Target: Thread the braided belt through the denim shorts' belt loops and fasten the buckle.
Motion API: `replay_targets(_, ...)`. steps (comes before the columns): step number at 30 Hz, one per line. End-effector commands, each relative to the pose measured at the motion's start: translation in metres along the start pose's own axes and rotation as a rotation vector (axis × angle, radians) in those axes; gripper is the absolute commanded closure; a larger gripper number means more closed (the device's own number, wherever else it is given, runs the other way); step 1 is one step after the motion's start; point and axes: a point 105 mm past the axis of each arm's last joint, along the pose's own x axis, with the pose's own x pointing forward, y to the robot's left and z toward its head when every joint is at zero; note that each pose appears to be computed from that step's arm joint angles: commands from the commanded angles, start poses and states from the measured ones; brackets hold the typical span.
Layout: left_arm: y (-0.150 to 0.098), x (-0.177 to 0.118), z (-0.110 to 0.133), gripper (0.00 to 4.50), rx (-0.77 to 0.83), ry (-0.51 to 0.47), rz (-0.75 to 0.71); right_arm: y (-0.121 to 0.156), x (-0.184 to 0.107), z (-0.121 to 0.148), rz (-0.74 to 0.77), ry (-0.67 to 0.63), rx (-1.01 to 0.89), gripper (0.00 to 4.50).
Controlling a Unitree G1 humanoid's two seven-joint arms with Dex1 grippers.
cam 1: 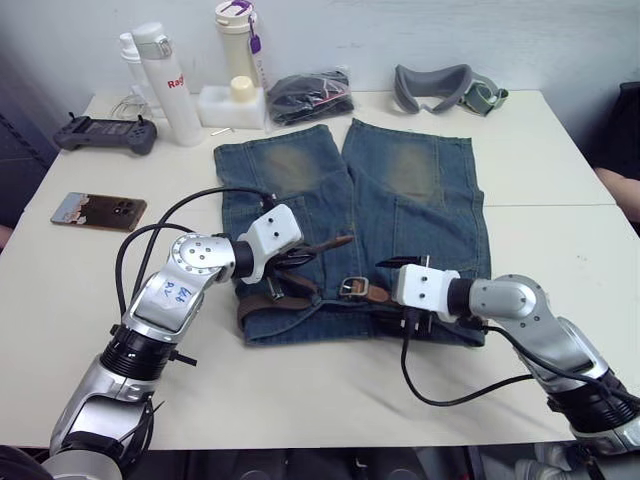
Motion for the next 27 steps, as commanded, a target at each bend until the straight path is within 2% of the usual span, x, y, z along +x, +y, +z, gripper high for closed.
replay_targets(1, 0.003, -0.004, 0.007, 4.50, 0.027, -0.023, 0.011, -0.011, -0.004, 0.007, -0.054, -0.031, 0.046, 1.76)
replay_targets(6, 0.009, -0.009, 0.006, 4.50, 0.022, -0.020, 0.022, -0.011, -0.004, 0.008, -0.040, -0.056, 0.215, 4.25)
replay_targets(7, 0.010, -0.010, 0.006, 4.50, 0.022, -0.019, 0.024, -0.011, -0.004, 0.008, -0.039, -0.057, 0.246, 4.43)
replay_targets(13, 0.014, -0.023, 0.006, 4.50, -0.006, -0.022, 0.014, -0.013, -0.006, 0.015, -0.014, -0.102, 0.547, 4.49)
replay_targets(14, 0.010, -0.025, 0.003, 4.50, -0.008, 0.001, -0.006, -0.016, -0.006, 0.016, -0.024, -0.107, 0.576, 4.49)
replay_targets(20, -0.009, -0.024, 0.000, 4.50, -0.018, 0.057, -0.086, -0.023, -0.006, 0.016, -0.074, -0.097, 0.649, 4.49)
replay_targets(27, -0.017, -0.013, 0.002, 4.50, -0.034, 0.068, -0.110, -0.028, -0.004, 0.017, -0.111, -0.083, 0.658, 4.49)
